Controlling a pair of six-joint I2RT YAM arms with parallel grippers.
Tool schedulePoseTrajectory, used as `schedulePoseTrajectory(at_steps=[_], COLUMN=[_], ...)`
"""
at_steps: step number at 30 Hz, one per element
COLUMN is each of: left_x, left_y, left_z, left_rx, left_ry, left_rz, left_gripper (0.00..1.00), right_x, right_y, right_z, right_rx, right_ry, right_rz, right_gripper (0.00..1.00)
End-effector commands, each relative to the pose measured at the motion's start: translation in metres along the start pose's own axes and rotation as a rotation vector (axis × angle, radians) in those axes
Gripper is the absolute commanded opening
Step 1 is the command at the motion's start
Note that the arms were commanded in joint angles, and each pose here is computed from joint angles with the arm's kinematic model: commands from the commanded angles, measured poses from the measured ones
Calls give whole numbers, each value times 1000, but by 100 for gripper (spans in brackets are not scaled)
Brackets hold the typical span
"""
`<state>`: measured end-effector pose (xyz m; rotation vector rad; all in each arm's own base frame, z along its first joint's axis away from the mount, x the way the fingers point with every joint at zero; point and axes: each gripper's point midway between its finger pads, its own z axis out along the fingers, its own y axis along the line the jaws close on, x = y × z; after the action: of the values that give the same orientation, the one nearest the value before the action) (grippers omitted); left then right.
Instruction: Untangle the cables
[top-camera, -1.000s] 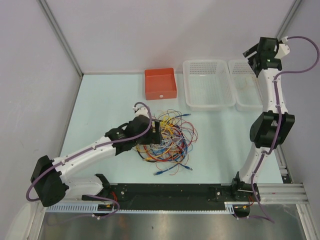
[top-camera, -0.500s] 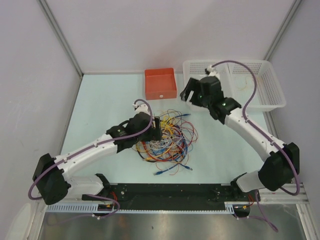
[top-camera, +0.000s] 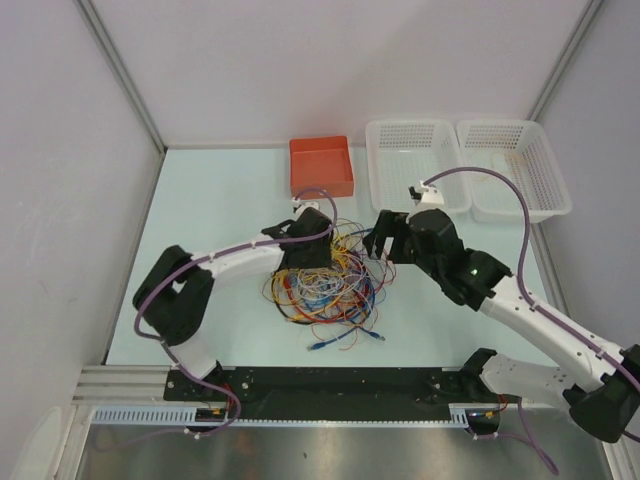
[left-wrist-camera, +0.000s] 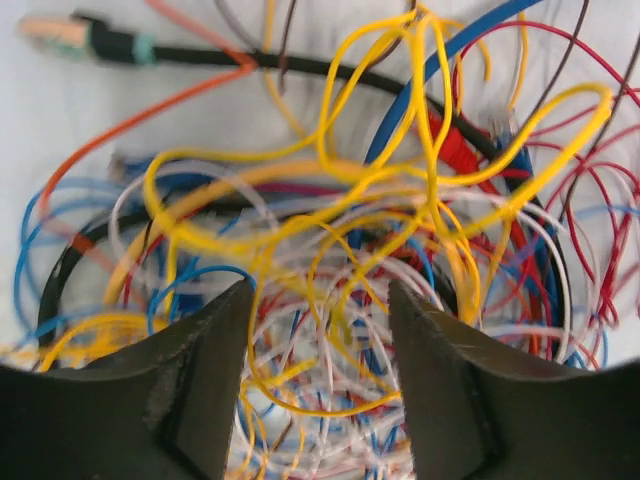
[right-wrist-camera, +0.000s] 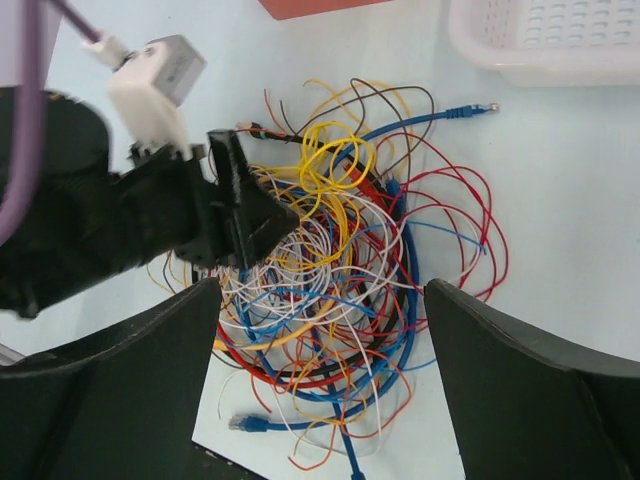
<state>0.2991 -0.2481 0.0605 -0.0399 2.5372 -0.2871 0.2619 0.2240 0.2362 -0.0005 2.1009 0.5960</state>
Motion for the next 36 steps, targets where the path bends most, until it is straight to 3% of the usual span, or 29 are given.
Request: schedulePoseTrajectory(at_steps=[1,2,4,5,7,10,15,20,21,24,30,36], left_x=[-19,-18,-23,-24,-36,-71,-138,-170,-172,-174,-177,-175], left_y=[-22,-22,-20,-16,-12,-17,-42,-51,-54,-61,-71,-72], left_z=[17,17,9,3,-14,-75,-212,-299,-304,-324,-348,-346], left_rx=[38,37,32,23,19,93,325,440,453,506,586,582], left_ry=[-23,-21,-48,-56,-104,-231,-489,-622,-622,-616,-632,-615], left_rz=[14,11,4,6,13,24,51,85,95,109,119,142], left_gripper=[51,30,3,0,0,0,0,0,0,0,0,0], right_x=[-8,-12,-14,-17,-18,-22,-28,-37,-38,-45,-58,-79], right_y=[-9,-11,-13,-13,-14,-11,-4,17,19,28,77,105], right_z=[-18,-24,-28,-33,-36,-42,-46,-51,-51,-56,-77,-101], right_rx=[15,18,23,18,16,-1,-30,-105,-101,-102,-341,-499], right_ry=[-47,-61,-75,-87,-93,-107,-142,-187,-197,-255,-305,-386], right_rz=[5,-3,-9,-13,-13,-7,-14,-12,11,-8,-86,-84], right_gripper=[88,88,88,88,87,87,87,86,81,79,79,81])
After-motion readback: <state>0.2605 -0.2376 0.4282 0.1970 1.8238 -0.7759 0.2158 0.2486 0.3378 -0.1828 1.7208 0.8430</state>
